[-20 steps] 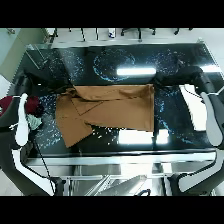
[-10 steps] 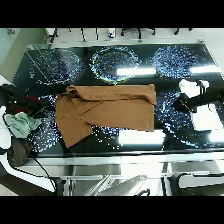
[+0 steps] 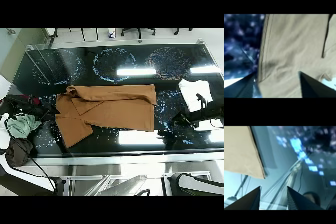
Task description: Fold the shirts.
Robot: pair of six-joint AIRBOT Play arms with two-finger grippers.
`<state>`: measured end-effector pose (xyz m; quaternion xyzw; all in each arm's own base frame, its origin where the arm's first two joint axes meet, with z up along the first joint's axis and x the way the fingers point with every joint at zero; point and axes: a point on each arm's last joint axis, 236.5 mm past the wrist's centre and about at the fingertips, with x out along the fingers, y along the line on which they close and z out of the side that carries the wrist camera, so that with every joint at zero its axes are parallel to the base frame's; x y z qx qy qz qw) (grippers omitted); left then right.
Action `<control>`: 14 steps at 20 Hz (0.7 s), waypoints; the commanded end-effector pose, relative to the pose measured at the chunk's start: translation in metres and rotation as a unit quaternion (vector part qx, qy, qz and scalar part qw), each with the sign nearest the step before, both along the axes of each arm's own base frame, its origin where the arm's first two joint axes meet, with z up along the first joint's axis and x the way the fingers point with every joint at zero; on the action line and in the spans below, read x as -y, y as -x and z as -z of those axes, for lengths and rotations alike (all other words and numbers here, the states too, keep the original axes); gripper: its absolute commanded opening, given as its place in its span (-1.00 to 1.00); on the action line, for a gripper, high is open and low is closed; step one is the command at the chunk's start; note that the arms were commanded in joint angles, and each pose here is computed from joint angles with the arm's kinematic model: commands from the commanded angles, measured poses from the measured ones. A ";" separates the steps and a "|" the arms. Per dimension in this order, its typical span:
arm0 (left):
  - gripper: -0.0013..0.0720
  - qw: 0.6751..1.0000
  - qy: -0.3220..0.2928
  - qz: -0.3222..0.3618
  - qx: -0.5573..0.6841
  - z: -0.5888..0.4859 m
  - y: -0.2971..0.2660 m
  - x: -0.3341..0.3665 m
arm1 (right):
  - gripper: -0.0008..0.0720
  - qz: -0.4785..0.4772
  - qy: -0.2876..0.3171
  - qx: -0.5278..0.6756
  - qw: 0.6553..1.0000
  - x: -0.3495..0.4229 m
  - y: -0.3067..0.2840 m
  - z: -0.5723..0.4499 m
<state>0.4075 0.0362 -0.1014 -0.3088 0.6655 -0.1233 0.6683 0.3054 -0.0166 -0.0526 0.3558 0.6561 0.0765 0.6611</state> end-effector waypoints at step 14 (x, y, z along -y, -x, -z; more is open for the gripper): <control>-0.91 0.997 0.064 0.019 0.039 0.006 -0.008 0.033 | 0.05 0.011 -0.046 -0.022 0.999 -0.068 0.006 0.072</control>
